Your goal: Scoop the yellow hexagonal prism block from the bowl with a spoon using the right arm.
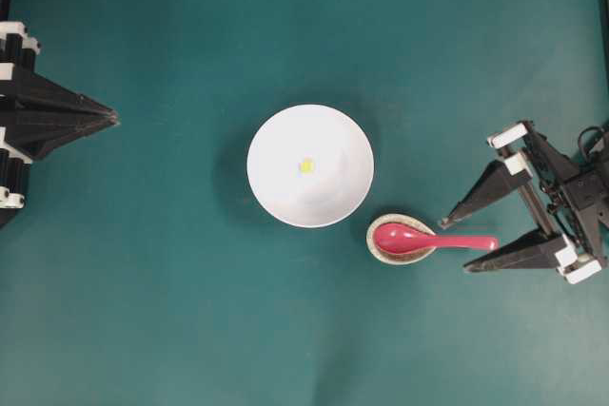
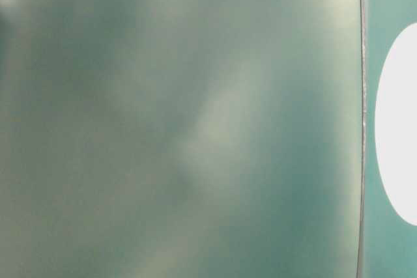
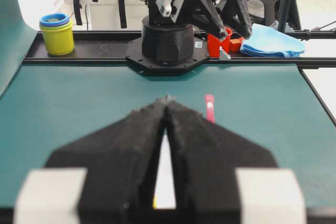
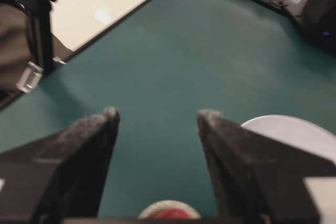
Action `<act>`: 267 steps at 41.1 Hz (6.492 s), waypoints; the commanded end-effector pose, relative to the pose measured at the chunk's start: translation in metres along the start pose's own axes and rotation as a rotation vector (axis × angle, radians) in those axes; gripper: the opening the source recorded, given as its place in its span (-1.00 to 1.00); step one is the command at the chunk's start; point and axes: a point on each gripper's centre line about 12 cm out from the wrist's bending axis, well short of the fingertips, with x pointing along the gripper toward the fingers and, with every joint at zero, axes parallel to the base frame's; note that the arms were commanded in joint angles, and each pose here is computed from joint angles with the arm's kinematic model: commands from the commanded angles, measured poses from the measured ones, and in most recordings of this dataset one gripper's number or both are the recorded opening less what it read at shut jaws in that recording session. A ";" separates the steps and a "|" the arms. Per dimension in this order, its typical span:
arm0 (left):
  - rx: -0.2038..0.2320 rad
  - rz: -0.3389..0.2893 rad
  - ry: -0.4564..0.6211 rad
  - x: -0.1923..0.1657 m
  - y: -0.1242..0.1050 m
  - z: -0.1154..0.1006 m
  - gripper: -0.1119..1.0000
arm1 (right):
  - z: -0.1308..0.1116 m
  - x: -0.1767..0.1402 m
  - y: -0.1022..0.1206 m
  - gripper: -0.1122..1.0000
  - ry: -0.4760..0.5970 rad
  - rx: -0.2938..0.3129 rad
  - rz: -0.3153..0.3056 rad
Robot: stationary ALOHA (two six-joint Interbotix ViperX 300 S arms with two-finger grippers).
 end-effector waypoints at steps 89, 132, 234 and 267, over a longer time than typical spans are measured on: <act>0.003 0.001 -0.021 0.004 0.000 0.009 -0.69 | -0.131 0.014 0.037 0.33 0.086 0.523 -0.353; 0.002 0.001 -0.020 0.004 0.000 0.009 -0.69 | -0.146 0.012 0.047 0.11 0.162 0.466 -0.382; 0.002 0.001 -0.021 0.004 0.000 0.009 -0.69 | -0.150 0.012 0.047 -0.35 0.199 0.379 -0.381; 0.003 0.001 -0.008 0.003 0.000 0.007 -0.69 | -0.106 0.010 0.015 -0.35 0.121 0.282 -0.449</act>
